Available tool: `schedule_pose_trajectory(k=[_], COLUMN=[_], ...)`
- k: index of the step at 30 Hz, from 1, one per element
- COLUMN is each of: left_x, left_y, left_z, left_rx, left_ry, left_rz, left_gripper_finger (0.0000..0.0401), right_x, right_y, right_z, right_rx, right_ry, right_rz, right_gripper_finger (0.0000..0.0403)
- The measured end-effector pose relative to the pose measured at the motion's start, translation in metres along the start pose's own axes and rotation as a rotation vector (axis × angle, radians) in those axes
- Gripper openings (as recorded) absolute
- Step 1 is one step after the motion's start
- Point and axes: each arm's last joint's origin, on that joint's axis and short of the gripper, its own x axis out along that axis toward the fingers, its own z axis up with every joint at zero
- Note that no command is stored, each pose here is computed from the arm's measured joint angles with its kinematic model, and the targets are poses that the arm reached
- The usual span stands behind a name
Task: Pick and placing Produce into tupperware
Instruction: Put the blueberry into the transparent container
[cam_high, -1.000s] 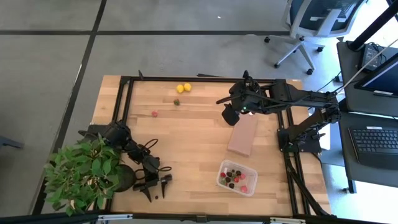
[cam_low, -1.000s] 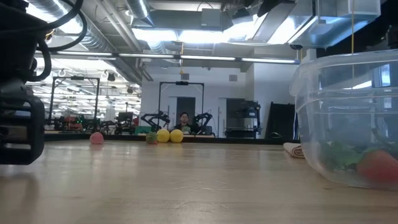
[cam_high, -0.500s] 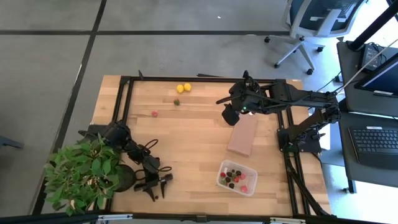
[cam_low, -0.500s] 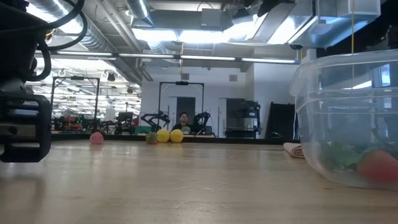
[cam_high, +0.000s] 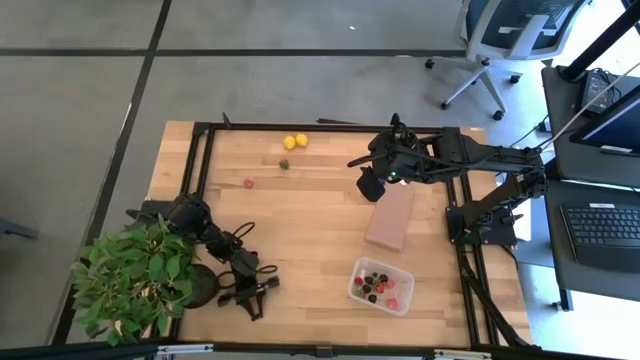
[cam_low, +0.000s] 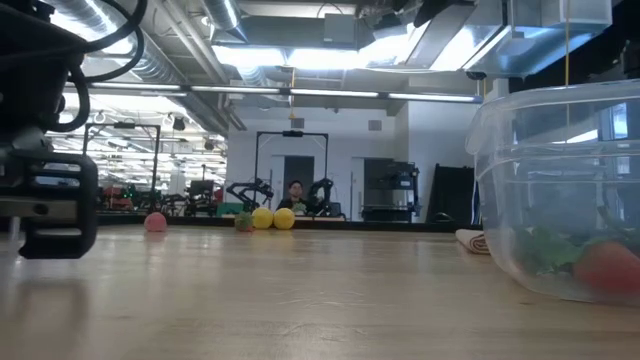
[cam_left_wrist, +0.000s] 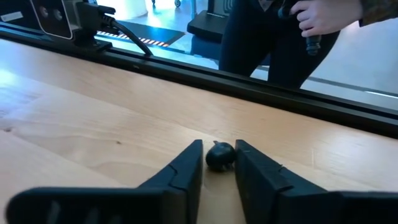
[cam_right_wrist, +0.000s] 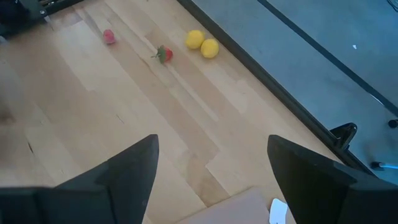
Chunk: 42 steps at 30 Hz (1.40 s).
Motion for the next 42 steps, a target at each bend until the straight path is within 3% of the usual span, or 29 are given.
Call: schedule_pose_trajectory(k=[5, 11, 20, 32, 36, 42], left_x=[0.0, 0.0, -0.008, -0.031, -0.035, -0.037], left_y=[0.0, 0.0, 0.01, 0.041, 0.048, 0.065], left_z=[0.0, 0.0, 0.001, 0.0, 0.009, 0.016], left_rx=[-0.005, -0.007, -0.08, -0.143, -0.091, -0.201], left_ry=[-0.001, -0.002, -0.051, -0.133, -0.196, -0.26], left_rz=[0.0, -0.002, -0.019, 0.125, 0.24, 0.323], left_gripper_finger=[0.0059, 0.0056, 0.0033, 0.0028, 0.003, 0.0024], right_x=[0.0, 0.0, 0.0, 0.0, 0.0, 0.0], right_y=[0.0, 0.0, 0.0, 0.001, 0.002, 0.003], right_z=[0.0, 0.0, 0.0, 0.0, -0.002, -0.002], right_rx=[0.0, 0.0, 0.004, 0.014, 0.005, 0.002], right_ry=[0.0, 0.0, 0.0, 0.016, 0.052, 0.064], right_rz=[0.0, 0.0, 0.0, 0.024, 0.078, 0.096], right_gripper_finger=[0.0301, 0.0301, 0.0301, 0.0301, 0.0301, 0.0301])
